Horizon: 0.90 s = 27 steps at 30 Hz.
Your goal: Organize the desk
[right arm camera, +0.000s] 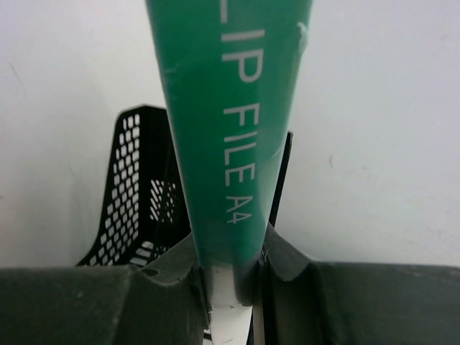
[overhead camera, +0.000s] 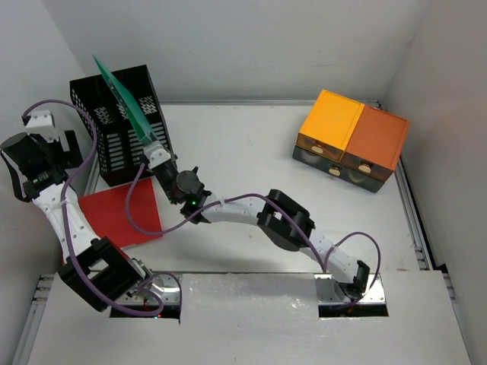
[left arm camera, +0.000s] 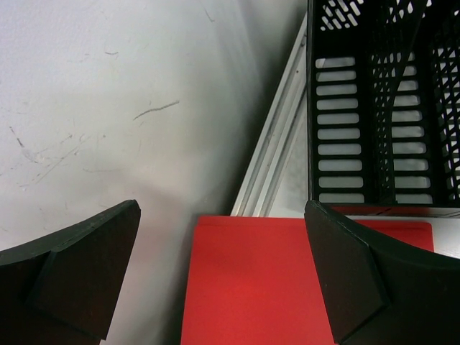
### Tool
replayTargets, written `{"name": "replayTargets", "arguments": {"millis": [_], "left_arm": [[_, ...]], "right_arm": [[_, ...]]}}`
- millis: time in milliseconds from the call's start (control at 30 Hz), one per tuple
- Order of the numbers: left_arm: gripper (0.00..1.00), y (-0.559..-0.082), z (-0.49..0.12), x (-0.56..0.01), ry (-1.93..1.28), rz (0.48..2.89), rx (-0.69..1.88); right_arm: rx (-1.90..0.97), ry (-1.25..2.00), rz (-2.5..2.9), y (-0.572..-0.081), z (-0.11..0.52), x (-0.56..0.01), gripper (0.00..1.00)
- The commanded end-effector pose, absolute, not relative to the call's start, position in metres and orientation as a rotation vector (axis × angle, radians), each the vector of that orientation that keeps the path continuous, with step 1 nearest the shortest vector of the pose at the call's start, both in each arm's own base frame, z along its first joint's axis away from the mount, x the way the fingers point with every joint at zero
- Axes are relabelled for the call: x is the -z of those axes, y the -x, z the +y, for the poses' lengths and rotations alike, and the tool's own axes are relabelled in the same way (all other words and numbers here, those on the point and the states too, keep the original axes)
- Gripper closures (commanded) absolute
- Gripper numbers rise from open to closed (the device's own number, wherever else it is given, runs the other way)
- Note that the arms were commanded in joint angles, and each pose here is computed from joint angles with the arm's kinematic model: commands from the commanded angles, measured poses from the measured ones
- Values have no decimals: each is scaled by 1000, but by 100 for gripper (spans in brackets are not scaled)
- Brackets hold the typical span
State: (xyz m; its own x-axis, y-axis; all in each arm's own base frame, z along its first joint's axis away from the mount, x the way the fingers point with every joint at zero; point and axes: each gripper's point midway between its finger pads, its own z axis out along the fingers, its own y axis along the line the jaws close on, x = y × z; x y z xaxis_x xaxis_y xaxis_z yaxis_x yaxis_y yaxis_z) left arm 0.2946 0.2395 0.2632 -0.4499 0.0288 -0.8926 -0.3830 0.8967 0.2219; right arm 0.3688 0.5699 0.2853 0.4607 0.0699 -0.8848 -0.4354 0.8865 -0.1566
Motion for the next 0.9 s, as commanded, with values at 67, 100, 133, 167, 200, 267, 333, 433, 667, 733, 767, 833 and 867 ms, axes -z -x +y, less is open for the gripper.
{"name": "replayTargets", "arguments": {"millis": [67,100,133,167,200,267,333,433,667,733,767,833,867], "left_arm": [[3,-302,241,-289,231,1921,-490],[3,-302,241,-289,235,1919,-487],[3,-303,240,-290,235,1918,-484],[3,-303,240,-290,236,1918,-483],[3,-302,240,-290,235,1918,-481],[3,-302,239,-290,232,1918,-476],[3,-301,238,-289,229,1922,-478],[2,-299,237,-290,225,1924,-487],[2,-293,235,-291,197,1927,-521],[2,-293,235,-290,196,1929,-519],[2,-293,234,-290,194,1929,-518],[2,-292,234,-291,194,1929,-518],[2,-292,234,-290,195,1930,-517]], "right_arm": [[-459,169,790,-314,523,-420,100],[-458,169,785,-313,523,-424,100],[-458,169,785,-313,524,-425,100],[-446,181,795,-315,527,-422,100],[-437,187,800,-317,530,-420,100],[-423,207,814,-322,542,-413,100],[-399,217,842,-332,552,-403,100],[-384,220,886,-351,560,-388,100],[-432,169,982,-395,560,-362,100],[-435,172,1003,-401,562,-351,100],[-440,163,995,-402,562,-355,100],[-449,182,1002,-403,569,-346,100],[-453,186,1009,-404,570,-344,100]]}}
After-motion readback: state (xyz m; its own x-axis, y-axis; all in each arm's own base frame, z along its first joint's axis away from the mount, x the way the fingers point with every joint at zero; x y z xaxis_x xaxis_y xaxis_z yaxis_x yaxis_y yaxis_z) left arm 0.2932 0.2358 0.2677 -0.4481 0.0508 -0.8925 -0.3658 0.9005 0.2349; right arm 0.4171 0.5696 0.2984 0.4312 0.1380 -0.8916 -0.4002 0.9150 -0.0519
